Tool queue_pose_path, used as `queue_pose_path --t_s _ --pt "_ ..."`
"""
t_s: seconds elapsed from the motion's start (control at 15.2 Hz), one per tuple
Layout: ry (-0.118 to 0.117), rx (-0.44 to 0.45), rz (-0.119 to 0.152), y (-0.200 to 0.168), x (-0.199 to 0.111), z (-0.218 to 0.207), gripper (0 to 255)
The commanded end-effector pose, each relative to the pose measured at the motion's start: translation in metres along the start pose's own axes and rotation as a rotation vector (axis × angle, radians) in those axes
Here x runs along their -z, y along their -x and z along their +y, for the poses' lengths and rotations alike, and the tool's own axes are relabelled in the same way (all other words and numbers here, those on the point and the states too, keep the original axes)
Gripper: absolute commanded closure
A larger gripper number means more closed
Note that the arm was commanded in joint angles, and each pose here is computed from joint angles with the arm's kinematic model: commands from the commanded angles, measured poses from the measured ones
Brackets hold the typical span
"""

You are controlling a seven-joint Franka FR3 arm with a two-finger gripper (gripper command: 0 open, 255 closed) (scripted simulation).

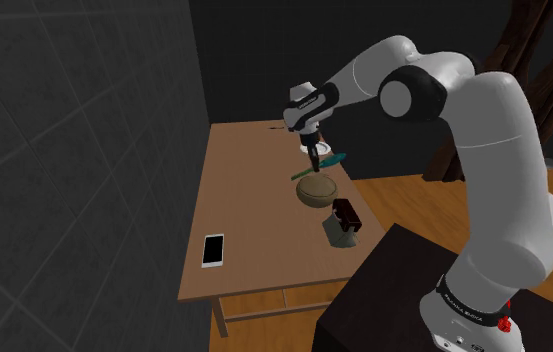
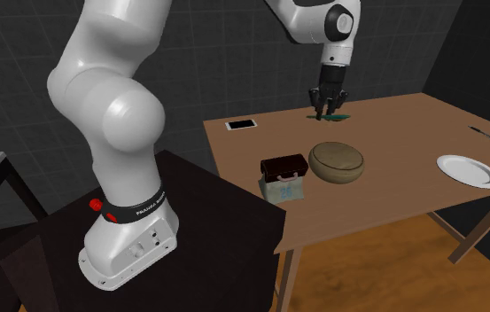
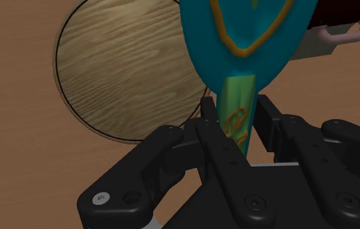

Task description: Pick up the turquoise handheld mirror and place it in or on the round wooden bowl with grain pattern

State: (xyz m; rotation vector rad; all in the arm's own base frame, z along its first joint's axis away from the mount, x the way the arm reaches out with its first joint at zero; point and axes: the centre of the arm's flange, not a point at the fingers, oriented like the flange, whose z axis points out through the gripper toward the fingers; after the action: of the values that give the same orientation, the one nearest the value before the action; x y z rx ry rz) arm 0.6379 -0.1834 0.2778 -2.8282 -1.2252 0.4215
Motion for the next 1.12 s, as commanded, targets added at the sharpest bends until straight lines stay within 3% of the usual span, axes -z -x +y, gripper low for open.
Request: queue_pose_path --t_s 0.0,0.26,1.06 --pt "0.000 0.001 0.000 0.010 0.003 0.024 255" --pt "0.000 0.001 0.000 0.025 0.007 0.069 255" --pt "0.000 0.001 0.000 0.010 -0.054 0.077 255"
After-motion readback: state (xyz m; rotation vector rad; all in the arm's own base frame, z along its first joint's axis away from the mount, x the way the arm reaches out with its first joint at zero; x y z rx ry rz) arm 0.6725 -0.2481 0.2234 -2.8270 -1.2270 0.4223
